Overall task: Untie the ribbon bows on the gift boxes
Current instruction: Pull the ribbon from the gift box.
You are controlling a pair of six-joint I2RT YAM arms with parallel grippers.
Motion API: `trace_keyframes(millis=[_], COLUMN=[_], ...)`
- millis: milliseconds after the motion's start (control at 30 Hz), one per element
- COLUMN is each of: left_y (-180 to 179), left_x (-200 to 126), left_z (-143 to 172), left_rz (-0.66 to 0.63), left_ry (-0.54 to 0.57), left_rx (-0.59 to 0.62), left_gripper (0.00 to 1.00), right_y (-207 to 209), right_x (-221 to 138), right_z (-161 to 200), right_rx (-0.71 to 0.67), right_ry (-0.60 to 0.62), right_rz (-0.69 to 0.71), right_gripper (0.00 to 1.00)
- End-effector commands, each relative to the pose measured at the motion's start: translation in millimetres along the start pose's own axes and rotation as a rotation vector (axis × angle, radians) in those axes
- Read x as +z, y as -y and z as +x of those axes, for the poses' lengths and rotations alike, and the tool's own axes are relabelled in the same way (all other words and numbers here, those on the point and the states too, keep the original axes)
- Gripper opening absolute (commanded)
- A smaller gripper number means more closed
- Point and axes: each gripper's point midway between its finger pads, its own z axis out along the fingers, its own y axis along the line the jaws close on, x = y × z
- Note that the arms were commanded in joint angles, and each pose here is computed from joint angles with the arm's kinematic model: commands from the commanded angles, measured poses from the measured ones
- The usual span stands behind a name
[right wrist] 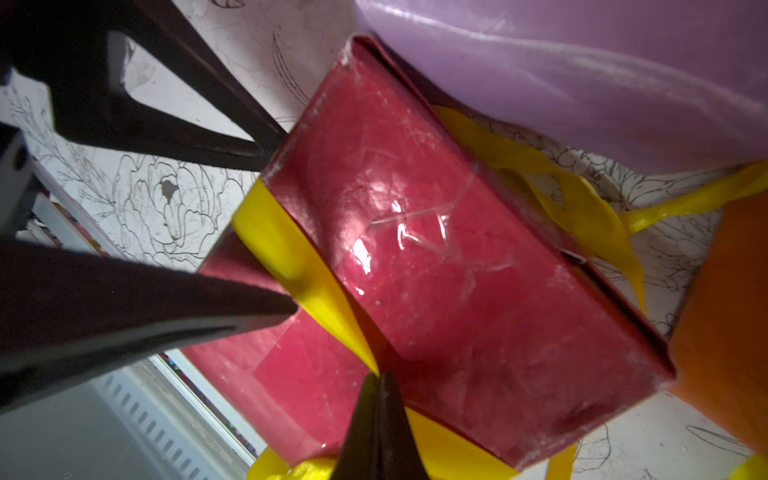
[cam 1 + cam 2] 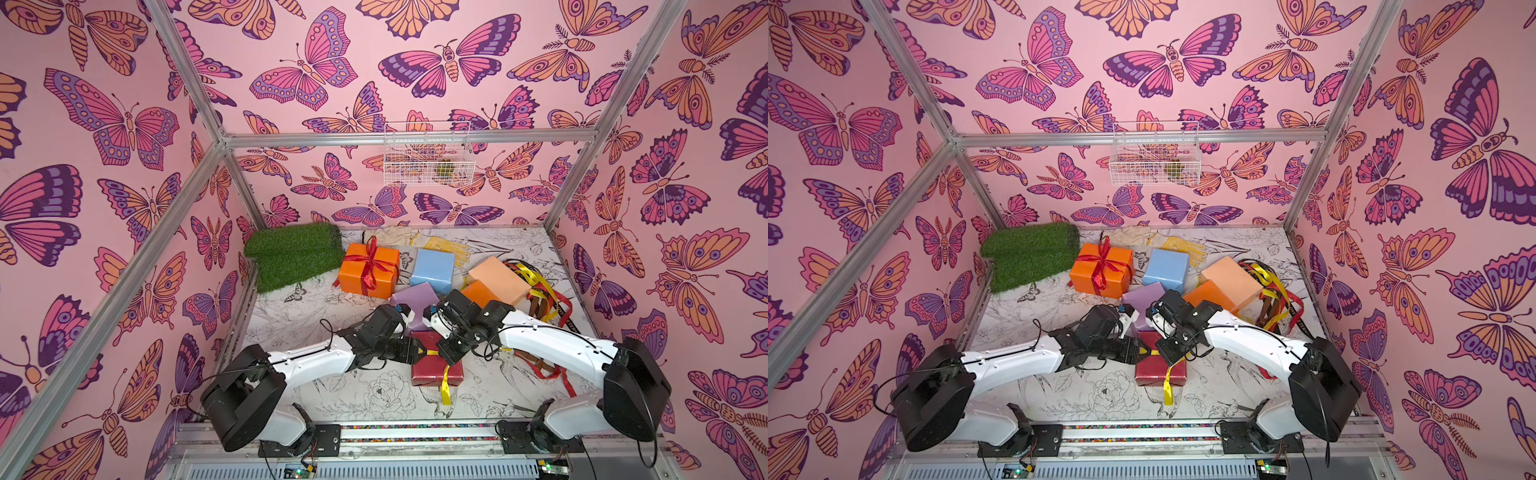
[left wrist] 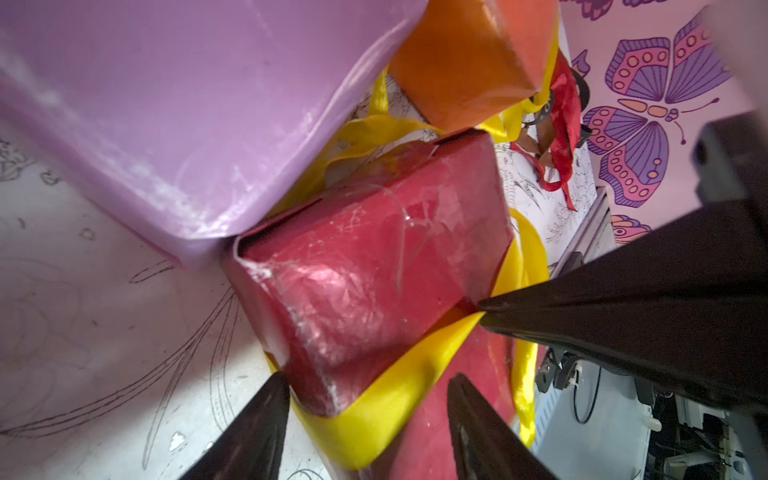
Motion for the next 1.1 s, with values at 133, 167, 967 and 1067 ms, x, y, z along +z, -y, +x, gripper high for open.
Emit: trace_keyframes(millis=[133, 167, 967, 1067], left_y=[-3, -4, -12, -13], left_x=[-7, -7, -5, 0], left_z=[3, 4, 0, 0], left_rz=[-0.009, -0.011, -0.048, -0.053], left_ry=[0.02, 0.019, 0.031, 0.016], left_rx=[0.018, 0.015, 0.001, -0.009], left_gripper=[0.64, 0.64, 0.67, 0.67], right_y=[-15, -15, -13, -12], right_x=[-22, -25, -166, -182], right_z=[-17, -19, -123, -133], right_rx=[0.003, 0.009, 0.027, 0.018], right_ry=[0.081, 0.094, 0.564, 0.593], right_rz=[-0.082, -0.088, -0.131, -0.114], right_gripper=[0.0, 0.0, 0.0, 0.0])
